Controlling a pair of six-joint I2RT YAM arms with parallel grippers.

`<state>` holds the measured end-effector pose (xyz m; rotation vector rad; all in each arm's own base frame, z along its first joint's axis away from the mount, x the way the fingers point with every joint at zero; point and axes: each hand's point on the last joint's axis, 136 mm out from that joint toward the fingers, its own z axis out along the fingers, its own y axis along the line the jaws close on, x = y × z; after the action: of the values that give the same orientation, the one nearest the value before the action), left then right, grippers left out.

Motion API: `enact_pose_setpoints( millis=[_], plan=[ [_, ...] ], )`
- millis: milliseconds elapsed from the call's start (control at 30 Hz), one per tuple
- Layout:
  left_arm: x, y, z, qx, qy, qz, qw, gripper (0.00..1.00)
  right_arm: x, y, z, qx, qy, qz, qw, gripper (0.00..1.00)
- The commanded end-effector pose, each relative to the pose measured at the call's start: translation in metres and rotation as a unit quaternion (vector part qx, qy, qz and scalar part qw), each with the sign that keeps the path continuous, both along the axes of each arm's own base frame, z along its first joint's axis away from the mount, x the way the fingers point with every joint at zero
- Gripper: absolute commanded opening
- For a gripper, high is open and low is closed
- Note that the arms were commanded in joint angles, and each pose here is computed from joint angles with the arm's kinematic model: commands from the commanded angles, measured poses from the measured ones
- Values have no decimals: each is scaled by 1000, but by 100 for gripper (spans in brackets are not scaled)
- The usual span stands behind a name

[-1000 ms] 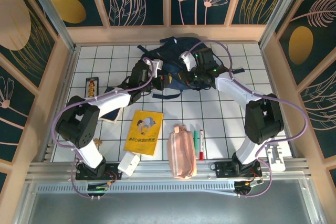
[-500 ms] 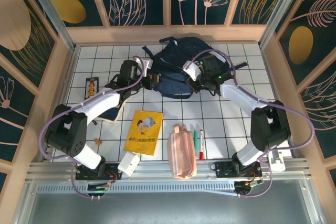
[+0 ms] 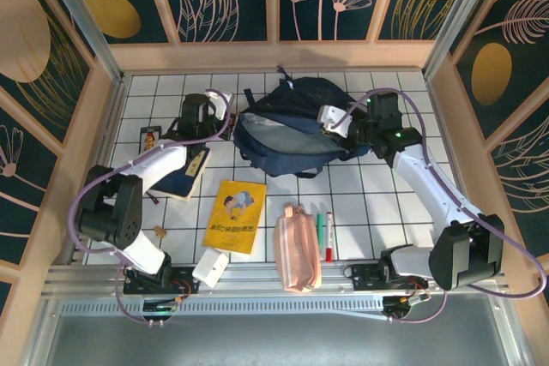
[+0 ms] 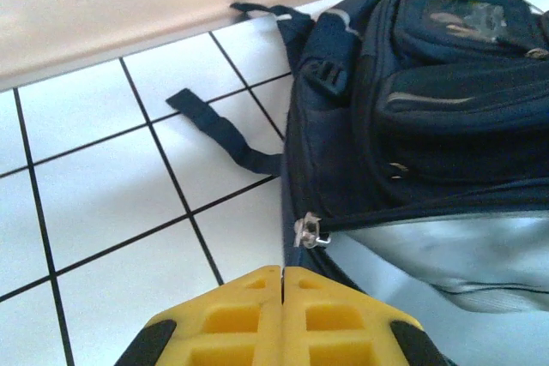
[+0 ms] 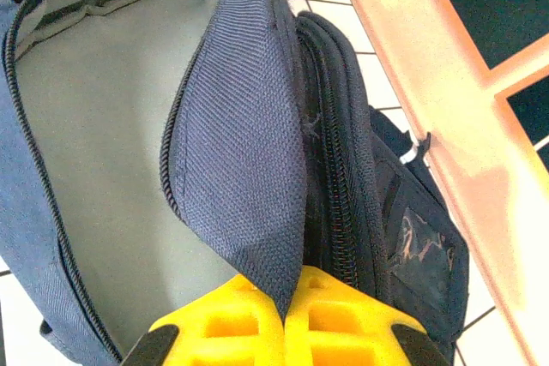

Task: Pack the student bag
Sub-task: Unzip the student bag at the top-center of the table.

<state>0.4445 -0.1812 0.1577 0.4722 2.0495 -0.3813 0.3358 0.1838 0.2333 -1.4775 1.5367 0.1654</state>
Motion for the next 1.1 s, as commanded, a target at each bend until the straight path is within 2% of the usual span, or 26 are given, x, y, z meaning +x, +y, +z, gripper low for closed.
enact_pose_setpoints(
  millis=[0,67,133,200,267,333,400,433,567,600,633,767,833,900,1067],
  plan=[
    [19,3,21,-8,-44,-5,999,0,-7,-6,2,-11,-43,22,999,0],
    [18,-7,27,-36,-38,-26,998,0,-5,-1,-3,10,-36,4,999,2],
    [15,-14,33,-67,-29,-34,997,0,-5,12,0,50,-29,-3,998,13],
    [11,-18,38,-98,-23,-35,994,0,-9,29,3,80,-21,-4,997,31],
    [7,-19,43,-117,-22,-33,992,0,-11,42,8,102,-5,-1,995,40],
    [4,-20,49,-131,-26,-34,990,0,-11,54,17,129,16,-7,991,45],
    [0,-21,51,-139,-24,-40,989,0,-15,72,26,156,40,-3,987,54],
    [-1,-21,51,-138,-23,-41,989,0,-19,80,25,152,49,3,987,56],
    [-3,-14,48,-113,-12,-28,993,0,-38,103,-3,91,120,5,989,61],
    [-3,-10,46,-103,-4,-21,994,10,-39,107,-12,79,138,-4,987,62],
    [-3,-7,43,-93,5,-13,996,24,-37,111,-18,76,151,-18,985,63],
    [-7,8,26,-79,37,18,996,39,-32,144,-53,68,219,-88,969,63],
    [-8,15,25,-97,43,35,994,42,-21,155,-70,62,243,-134,959,63],
    [-6,25,27,-117,54,63,990,49,-11,162,-87,52,272,-170,946,58],
    [-5,41,34,-122,51,90,987,53,0,172,-122,28,300,-192,934,56]
  ],
)
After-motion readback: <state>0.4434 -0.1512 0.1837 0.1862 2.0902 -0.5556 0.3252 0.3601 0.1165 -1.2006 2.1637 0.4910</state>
